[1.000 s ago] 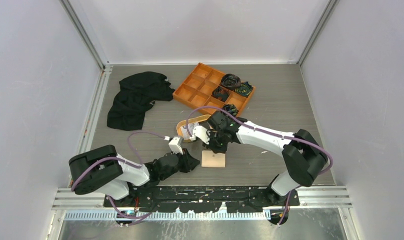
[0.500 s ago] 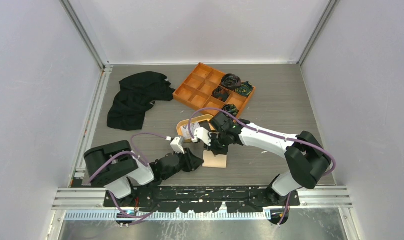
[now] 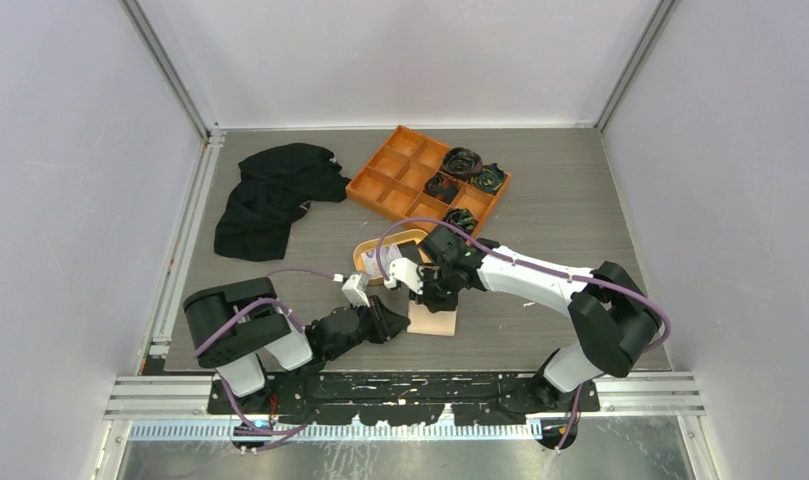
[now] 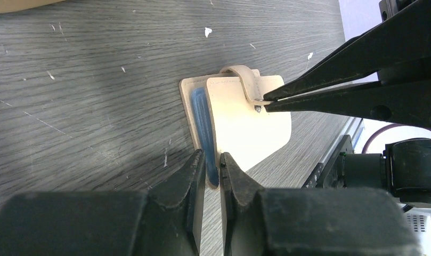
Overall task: Put the credit cards into the card holder
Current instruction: Close the card holder at the center of the board.
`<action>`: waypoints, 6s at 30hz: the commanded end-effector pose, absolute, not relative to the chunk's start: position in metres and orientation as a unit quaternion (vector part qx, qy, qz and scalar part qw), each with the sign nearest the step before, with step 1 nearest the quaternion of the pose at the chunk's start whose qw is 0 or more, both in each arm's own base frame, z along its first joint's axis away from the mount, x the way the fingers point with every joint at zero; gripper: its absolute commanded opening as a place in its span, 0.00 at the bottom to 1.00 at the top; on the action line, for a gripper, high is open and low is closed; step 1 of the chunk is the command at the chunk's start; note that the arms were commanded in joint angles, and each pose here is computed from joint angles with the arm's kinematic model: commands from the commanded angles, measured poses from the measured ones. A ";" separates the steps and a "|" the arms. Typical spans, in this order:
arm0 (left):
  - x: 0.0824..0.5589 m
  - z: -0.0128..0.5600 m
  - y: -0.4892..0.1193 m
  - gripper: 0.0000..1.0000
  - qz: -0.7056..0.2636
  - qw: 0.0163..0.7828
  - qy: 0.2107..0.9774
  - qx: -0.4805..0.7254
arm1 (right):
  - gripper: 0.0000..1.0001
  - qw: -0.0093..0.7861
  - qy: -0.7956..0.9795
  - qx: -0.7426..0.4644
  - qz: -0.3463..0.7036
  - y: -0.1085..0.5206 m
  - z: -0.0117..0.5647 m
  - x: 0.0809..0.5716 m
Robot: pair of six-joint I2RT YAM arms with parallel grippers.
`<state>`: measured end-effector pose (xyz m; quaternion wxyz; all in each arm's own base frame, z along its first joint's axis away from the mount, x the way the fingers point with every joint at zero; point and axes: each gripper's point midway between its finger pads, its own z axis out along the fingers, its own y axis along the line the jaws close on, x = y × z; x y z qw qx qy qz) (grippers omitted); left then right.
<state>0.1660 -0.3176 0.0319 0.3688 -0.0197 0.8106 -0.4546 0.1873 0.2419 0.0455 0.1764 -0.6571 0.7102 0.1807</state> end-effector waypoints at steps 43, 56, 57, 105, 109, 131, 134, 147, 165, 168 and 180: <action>0.166 0.041 -0.323 0.14 -0.464 0.374 0.803 -0.012 | 0.01 0.205 0.693 -0.671 0.164 0.238 0.063 0.190; 0.166 0.041 -0.325 0.14 -0.466 0.372 0.803 -0.011 | 0.01 0.175 0.661 -0.716 0.138 0.236 0.051 0.174; 0.166 0.041 -0.325 0.14 -0.466 0.372 0.803 -0.011 | 0.01 0.173 0.661 -0.718 0.134 0.235 0.050 0.174; 0.166 0.057 -0.325 0.17 -0.492 0.384 0.781 -0.015 | 0.01 0.137 0.631 -0.758 0.087 0.231 0.034 0.163; 0.166 0.073 -0.329 0.19 -0.519 0.393 0.759 -0.017 | 0.01 0.137 0.632 -0.758 0.086 0.230 0.034 0.163; 0.178 0.086 -0.373 0.16 -0.565 0.376 0.734 -0.026 | 0.01 0.146 0.633 -0.756 0.085 0.232 0.038 0.166; 0.180 0.078 -0.364 0.16 -0.553 0.377 0.742 -0.047 | 0.01 0.147 0.632 -0.756 0.084 0.232 0.038 0.166; 0.194 0.084 -0.323 0.16 -0.538 0.396 0.738 -0.093 | 0.01 0.154 0.633 -0.754 0.085 0.234 0.037 0.167; 0.196 0.099 -0.371 0.16 -0.607 0.320 0.723 -0.078 | 0.01 0.162 0.635 -0.751 0.085 0.235 0.040 0.169; 0.197 0.093 -0.374 0.15 -0.609 0.303 0.727 -0.095 | 0.01 0.163 0.635 -0.750 0.086 0.236 0.040 0.169; 0.192 0.069 -0.386 0.12 -0.609 0.250 0.745 -0.110 | 0.01 0.163 0.635 -0.750 0.085 0.236 0.040 0.169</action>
